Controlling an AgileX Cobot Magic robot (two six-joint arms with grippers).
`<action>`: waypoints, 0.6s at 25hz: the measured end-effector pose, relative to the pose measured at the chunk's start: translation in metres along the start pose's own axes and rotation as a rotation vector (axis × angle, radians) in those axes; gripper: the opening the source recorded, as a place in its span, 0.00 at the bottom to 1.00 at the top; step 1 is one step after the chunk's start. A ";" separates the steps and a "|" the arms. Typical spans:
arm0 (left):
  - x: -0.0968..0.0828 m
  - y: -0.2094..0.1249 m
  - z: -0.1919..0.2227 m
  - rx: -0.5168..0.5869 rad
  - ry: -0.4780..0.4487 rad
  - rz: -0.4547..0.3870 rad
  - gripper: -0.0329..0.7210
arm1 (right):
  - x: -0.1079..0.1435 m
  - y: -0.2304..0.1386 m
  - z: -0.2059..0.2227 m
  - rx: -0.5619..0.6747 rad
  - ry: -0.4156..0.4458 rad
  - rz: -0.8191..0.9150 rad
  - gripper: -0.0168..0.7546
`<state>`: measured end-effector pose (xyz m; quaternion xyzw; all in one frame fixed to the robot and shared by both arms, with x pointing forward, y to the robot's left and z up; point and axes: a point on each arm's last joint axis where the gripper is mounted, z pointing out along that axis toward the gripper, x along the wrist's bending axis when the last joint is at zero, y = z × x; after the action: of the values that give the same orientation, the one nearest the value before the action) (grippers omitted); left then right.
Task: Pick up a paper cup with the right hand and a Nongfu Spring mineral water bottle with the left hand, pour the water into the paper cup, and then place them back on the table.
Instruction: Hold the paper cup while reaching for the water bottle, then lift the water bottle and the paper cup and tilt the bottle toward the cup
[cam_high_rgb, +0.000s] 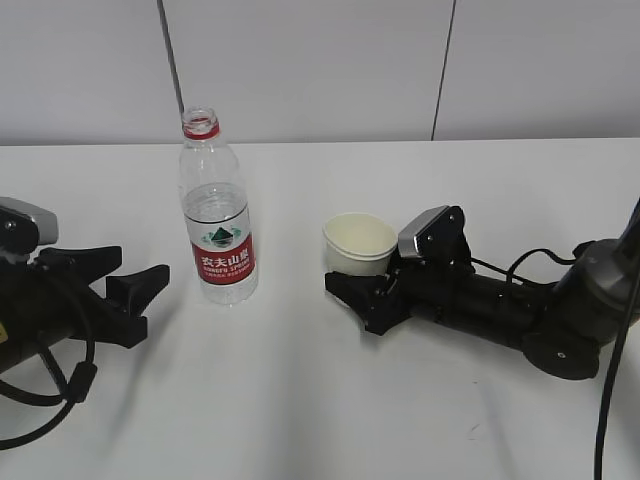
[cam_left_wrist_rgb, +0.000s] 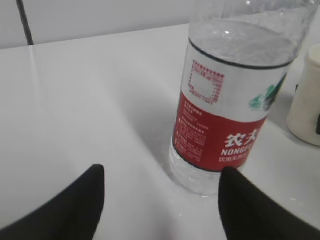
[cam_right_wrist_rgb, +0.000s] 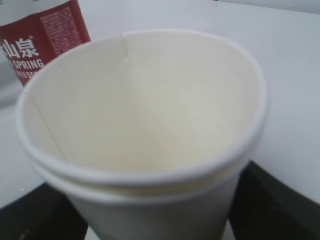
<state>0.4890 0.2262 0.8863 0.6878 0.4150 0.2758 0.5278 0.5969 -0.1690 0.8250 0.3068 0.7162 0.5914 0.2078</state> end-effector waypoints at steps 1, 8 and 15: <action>0.000 -0.001 0.000 0.005 -0.001 -0.001 0.64 | 0.000 0.000 0.000 0.000 0.000 0.000 0.73; -0.010 0.006 0.023 -0.028 -0.062 0.030 0.78 | 0.000 0.000 0.000 0.000 0.002 -0.001 0.73; -0.021 0.013 0.054 -0.066 -0.118 0.062 0.82 | 0.000 0.000 0.000 0.001 0.003 -0.002 0.72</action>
<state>0.5260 0.1797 0.8848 0.6976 0.3525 0.2647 0.5649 0.5966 -0.1688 0.8250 0.3053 0.7170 0.5915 0.2070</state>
